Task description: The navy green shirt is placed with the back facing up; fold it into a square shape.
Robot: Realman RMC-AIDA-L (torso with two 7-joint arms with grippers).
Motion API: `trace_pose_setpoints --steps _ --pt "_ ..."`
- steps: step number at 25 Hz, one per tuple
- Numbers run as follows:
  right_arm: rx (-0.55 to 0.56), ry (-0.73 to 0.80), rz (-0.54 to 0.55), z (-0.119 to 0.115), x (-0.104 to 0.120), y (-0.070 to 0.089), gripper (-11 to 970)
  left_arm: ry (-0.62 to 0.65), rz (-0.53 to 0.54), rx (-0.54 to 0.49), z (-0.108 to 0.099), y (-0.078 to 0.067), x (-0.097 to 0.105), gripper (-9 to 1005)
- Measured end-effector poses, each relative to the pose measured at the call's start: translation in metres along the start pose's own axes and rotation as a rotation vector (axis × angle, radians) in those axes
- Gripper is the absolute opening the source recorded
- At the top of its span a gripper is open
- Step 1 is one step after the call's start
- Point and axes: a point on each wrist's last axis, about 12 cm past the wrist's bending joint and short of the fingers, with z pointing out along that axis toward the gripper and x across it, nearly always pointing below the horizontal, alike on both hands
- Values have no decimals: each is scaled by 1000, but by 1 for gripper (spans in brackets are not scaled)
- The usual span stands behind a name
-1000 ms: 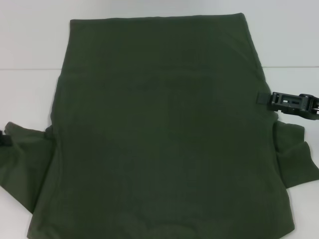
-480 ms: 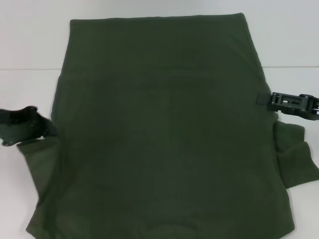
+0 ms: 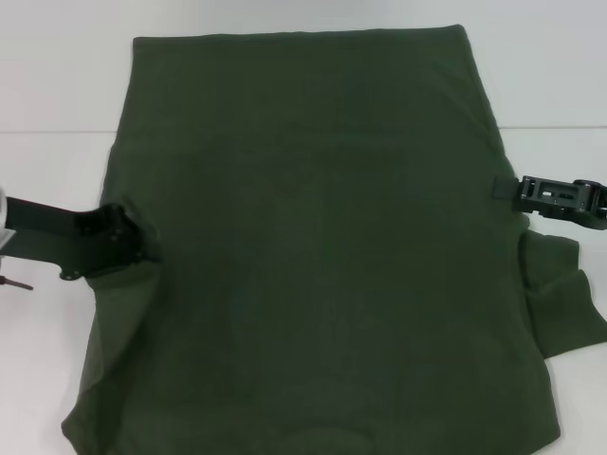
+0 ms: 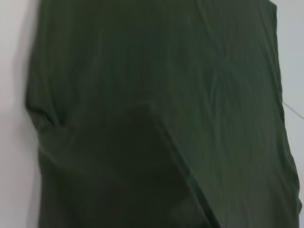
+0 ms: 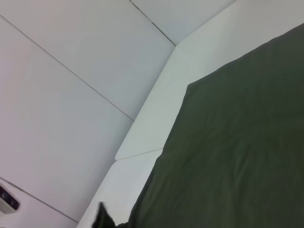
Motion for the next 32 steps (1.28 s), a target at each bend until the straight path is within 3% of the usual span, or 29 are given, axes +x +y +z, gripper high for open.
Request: trace_pose_setpoints --steps 2,7,12,13,16,19,22,26,32 --pt "2 -1 0 -1 0 0 884 11 17 8 5 -1 0 28" --pt "4 -2 -2 -1 -1 -1 884 53 173 171 7 -18 5 127" --pt "9 -3 -8 -1 -3 -1 883 -53 221 307 -18 -6 8 226" --pt "12 -1 -13 -2 -3 -1 883 -76 263 346 -24 -1 11 246" --pt "25 8 -24 -6 -6 -3 883 -104 453 406 -29 11 26 490" --pt "37 21 -22 -16 -12 -4 883 -158 736 427 -22 24 50 543" --pt "45 35 -6 -25 -19 -5 882 -217 850 391 -11 32 60 579" --pt "114 108 41 -40 -32 -7 882 -265 833 363 -5 36 61 580" --pt "354 227 201 -75 -58 -15 884 -301 735 374 2 31 57 568"
